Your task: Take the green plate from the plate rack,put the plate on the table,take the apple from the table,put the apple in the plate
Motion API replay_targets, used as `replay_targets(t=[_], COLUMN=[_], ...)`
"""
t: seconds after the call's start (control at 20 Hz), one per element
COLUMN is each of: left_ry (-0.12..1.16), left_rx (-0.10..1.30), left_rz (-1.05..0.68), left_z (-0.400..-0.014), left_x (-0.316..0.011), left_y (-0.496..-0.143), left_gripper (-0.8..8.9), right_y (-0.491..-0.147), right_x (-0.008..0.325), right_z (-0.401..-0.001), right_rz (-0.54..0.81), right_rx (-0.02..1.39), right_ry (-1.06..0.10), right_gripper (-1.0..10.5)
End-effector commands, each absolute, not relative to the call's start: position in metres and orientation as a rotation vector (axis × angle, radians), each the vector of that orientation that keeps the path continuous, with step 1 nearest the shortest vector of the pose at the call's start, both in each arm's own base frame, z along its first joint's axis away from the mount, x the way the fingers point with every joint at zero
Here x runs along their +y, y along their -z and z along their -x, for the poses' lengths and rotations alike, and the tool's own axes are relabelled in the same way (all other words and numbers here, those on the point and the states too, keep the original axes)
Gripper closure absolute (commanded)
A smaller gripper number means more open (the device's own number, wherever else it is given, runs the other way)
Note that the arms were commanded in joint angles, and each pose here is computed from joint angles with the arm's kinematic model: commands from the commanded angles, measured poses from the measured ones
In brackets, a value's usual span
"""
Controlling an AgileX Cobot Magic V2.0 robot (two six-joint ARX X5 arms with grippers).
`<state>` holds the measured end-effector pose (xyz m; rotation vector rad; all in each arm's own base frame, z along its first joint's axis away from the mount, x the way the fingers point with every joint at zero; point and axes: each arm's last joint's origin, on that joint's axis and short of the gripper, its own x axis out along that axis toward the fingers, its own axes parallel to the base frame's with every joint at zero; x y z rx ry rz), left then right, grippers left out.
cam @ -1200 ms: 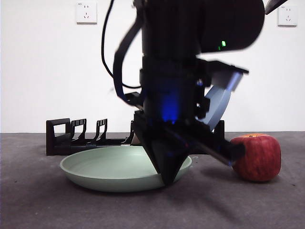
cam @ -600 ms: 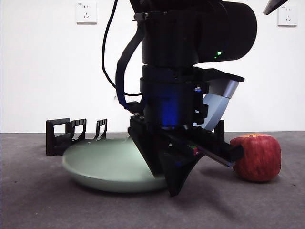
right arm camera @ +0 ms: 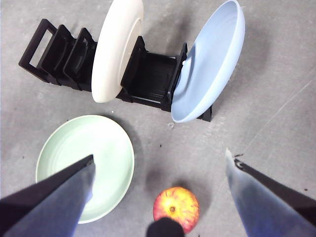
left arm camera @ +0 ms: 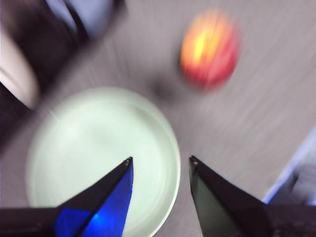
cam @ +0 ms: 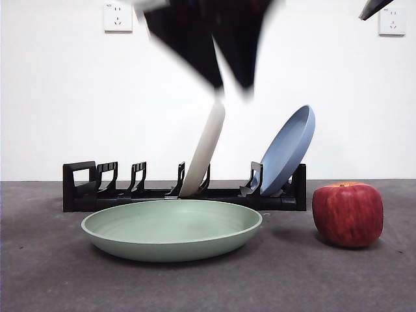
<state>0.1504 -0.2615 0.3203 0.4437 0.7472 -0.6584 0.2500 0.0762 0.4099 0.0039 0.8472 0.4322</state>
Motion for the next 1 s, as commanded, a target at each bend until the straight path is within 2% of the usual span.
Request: replay_targets(t=[0.05,0.25,0.4,0.55,0.7,0.85,1.0], left_ry=[0.698,0.741,0.754,0.747,0.717,0.691,0.687], left_rx=[0.597,0.351,0.258,0.272,0.345,0.421,0.437], left_rz=[-0.302,-0.092,-0.009,0.040,0.063,0.057,0.044], left_z=[-0.126,-0.081,-0.051,-0.028,-0.013,-0.005,-0.005], left_x=[-0.219,-0.134,-0.078,-0.034,-0.004,0.009,0.011], left_y=[-0.372,-0.431,-0.445,-0.439,-0.426,-0.415,-0.413], left_gripper=[6.22,6.22,6.21,6.22,6.22,6.23,6.23], right_y=[-0.407,-0.401,-0.396,-0.379,-0.351,-0.317,-0.285], right_x=[0.076,0.074,0.082,0.090,0.103,0.112,0.118], right_z=[-0.249,-0.242,-0.235,-0.226,-0.220,-0.220,-0.221], right_rz=[0.021,0.033,0.064,0.114,0.124,0.124,0.100], right_rx=[0.876,0.965,0.989,1.022,1.048,1.099,1.108], right_ry=[-0.418,-0.408,-0.426,-0.381,-0.363,-0.370,-0.361], right_gripper=[5.1,5.1,5.1,5.1,5.1,5.1,5.1])
